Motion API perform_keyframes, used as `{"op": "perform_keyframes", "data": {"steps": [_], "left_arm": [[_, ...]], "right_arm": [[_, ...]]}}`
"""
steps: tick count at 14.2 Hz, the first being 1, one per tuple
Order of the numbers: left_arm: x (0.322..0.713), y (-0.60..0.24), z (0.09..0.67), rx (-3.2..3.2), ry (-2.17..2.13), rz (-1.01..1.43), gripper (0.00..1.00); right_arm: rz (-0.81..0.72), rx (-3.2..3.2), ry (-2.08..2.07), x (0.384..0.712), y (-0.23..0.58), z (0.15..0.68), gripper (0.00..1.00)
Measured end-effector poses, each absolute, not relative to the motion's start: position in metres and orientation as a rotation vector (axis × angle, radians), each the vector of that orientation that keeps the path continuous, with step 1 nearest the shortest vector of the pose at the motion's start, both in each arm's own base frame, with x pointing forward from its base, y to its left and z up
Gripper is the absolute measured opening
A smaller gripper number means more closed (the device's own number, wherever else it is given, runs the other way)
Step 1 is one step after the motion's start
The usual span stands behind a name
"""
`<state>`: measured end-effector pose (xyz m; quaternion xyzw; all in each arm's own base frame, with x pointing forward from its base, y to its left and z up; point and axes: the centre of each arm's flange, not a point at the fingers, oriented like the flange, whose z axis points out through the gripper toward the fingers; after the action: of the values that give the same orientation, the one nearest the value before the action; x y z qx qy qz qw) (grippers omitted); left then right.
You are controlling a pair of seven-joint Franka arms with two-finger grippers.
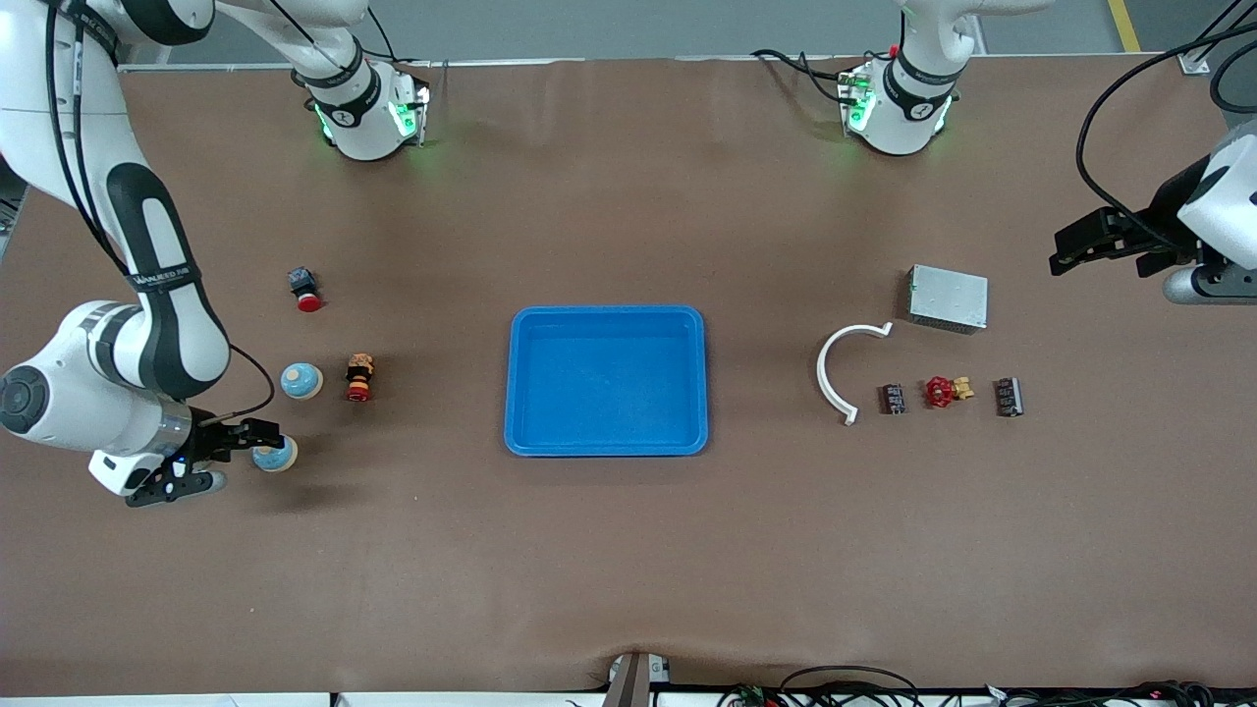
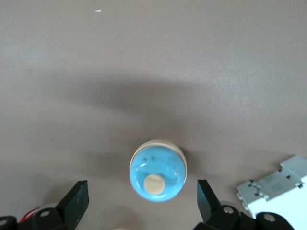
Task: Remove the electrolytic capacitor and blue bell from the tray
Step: 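Lower the bell onto the table with the right gripper and release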
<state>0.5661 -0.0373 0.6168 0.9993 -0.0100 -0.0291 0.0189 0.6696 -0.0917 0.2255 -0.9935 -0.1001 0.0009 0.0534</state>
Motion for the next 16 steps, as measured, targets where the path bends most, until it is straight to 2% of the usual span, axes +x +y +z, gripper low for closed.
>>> {"op": "perform_keyframes", "data": {"steps": [5,16], "left_arm": [[0.57,-0.035,0.612,3.102,-0.024,-0.088,1.0],[0.573,-0.037,0.608,3.102,-0.027,-0.056,1.0]], "right_arm": [[-0.005,-3.029,-0.293,0.659,-0.092,0.19,1.0],[0.017,-3.02,-0.302,0.656,-0.083,0.183,1.0]]}}
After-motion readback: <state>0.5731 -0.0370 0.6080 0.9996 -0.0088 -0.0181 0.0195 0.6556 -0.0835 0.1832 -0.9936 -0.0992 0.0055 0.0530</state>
